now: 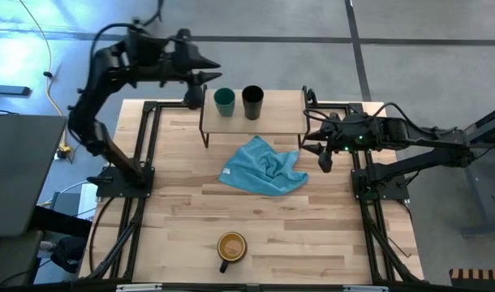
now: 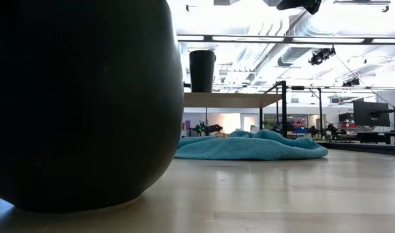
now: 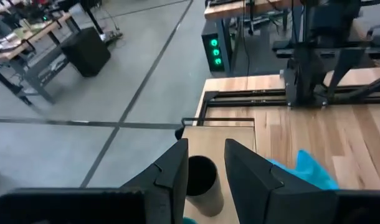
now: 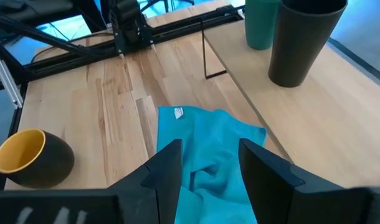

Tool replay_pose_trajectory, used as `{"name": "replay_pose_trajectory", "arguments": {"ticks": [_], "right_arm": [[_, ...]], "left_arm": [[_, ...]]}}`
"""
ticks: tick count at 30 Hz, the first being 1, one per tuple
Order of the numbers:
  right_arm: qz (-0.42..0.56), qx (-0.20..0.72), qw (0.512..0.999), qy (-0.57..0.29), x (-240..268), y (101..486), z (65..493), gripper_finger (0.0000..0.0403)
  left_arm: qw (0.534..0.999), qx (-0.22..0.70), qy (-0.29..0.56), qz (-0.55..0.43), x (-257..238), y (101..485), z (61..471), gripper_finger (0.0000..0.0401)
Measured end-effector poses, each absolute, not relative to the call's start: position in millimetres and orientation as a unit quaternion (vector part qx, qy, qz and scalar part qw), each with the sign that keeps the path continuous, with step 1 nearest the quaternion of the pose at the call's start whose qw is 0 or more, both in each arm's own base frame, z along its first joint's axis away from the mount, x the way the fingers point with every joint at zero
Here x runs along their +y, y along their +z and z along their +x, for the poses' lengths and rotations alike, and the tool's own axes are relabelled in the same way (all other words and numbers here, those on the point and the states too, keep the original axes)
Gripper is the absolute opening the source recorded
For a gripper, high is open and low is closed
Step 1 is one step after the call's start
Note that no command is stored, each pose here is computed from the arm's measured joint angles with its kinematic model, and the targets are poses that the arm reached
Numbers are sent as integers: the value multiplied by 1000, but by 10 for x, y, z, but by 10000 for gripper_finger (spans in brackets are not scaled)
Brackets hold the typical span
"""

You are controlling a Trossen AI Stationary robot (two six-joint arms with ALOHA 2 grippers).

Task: Stack small to large cups/mugs on shelf
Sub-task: Put the black mug on the shelf

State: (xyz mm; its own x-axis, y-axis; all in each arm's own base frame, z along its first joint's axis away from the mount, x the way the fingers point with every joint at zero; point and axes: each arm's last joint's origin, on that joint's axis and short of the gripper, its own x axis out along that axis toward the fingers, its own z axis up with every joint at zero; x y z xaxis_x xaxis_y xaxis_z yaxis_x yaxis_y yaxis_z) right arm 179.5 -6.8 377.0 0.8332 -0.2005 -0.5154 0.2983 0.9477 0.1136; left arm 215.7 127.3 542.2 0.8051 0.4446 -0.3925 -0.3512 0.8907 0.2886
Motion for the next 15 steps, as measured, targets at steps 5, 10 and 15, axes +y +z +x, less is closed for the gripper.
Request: {"name": "replay_pose_trajectory", "arguments": {"ticks": [5, 10, 15], "right_arm": [[93, 232, 959, -132, -72, 3813, 1820, 149], [105, 218, 963, -117, -63, 3842, 1835, 149], [149, 250, 954, -75, -5, 3775, 1893, 149]], "left_arm": [[931, 272, 221, 98, 1292, 5333, 2160, 94], [913, 364, 178, 42, 1366, 4985, 2318, 94], [889, 442, 80, -90, 1250, 4546, 2459, 94]]}}
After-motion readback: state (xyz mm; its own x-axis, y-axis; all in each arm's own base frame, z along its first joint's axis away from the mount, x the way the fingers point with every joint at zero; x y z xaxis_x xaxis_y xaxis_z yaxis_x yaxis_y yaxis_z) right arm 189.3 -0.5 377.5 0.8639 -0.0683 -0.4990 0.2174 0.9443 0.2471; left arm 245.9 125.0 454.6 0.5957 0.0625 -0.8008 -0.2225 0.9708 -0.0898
